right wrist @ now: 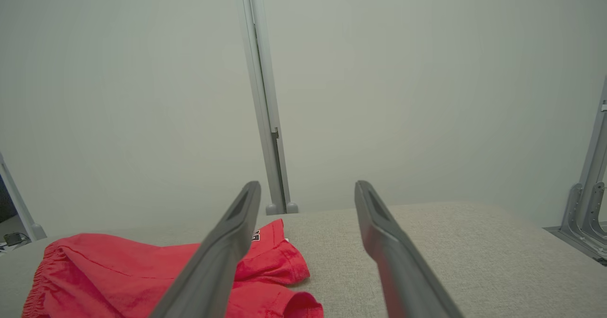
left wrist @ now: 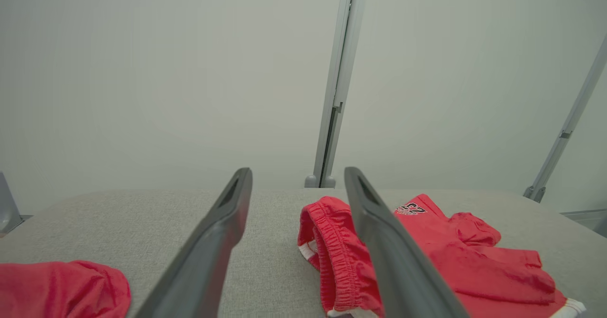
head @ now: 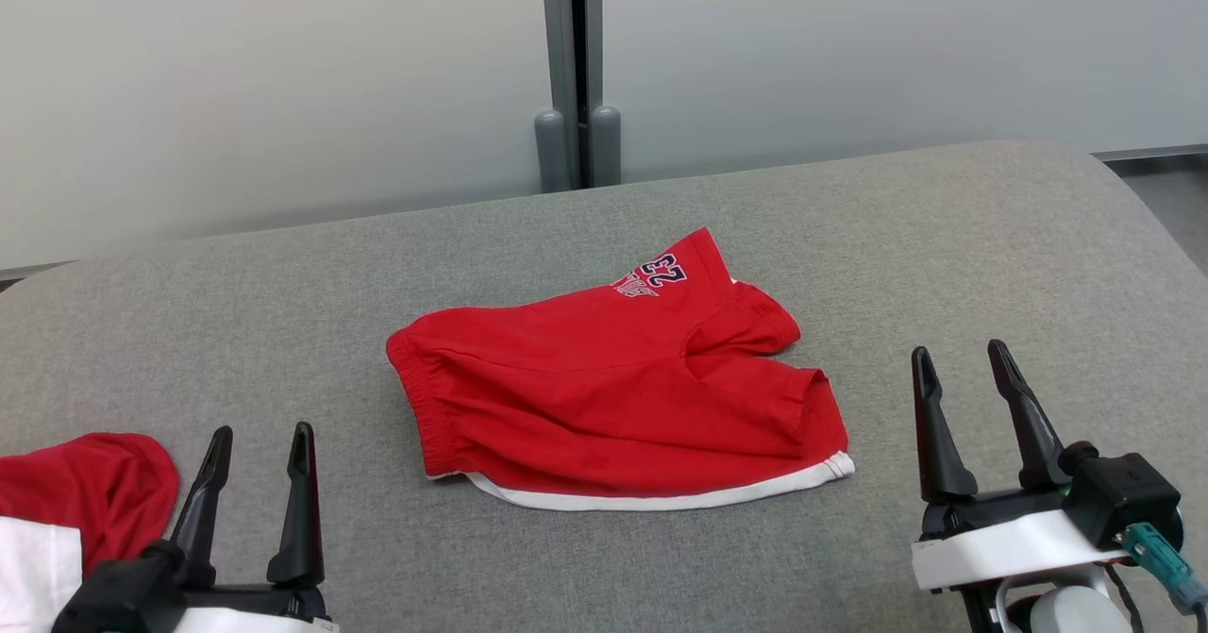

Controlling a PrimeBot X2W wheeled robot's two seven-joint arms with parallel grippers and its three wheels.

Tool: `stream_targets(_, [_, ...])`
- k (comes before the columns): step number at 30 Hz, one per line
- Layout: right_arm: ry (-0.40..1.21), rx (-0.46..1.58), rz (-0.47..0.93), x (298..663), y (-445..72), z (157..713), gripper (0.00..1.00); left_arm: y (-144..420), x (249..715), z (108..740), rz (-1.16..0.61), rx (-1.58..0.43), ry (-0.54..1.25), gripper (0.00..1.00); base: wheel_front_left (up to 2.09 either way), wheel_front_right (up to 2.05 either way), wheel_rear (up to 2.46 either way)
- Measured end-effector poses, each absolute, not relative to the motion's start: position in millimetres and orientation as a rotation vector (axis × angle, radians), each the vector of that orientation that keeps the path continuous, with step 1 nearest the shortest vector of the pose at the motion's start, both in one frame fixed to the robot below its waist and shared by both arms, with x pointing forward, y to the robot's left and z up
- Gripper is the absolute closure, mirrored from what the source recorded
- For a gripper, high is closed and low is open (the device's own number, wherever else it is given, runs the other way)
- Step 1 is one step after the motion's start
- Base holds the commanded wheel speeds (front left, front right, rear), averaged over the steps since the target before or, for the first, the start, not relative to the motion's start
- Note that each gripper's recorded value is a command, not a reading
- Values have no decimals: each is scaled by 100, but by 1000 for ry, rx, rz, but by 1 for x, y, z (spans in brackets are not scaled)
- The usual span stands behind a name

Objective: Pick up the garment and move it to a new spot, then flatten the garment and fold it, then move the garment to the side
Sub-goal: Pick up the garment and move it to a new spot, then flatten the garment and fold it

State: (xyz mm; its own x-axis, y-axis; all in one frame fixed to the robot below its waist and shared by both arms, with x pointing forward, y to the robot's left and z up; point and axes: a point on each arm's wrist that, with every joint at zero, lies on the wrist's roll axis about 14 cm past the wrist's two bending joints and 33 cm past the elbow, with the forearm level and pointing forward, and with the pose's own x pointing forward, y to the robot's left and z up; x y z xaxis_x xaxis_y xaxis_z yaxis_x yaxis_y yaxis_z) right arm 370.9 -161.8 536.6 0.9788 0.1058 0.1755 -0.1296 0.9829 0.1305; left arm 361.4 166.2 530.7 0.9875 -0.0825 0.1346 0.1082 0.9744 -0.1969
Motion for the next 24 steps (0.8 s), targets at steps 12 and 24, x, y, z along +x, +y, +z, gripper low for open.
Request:
stream_targets(12, [-173, 140, 103, 367, -167, 538, 0, 165, 362, 527, -106, -193, -120, 0, 0, 0, 0])
stream_targets(24, [46, 125, 89, 375, -174, 489, 0, 143, 357, 473, -216, -210, 176, 0, 0, 0, 0])
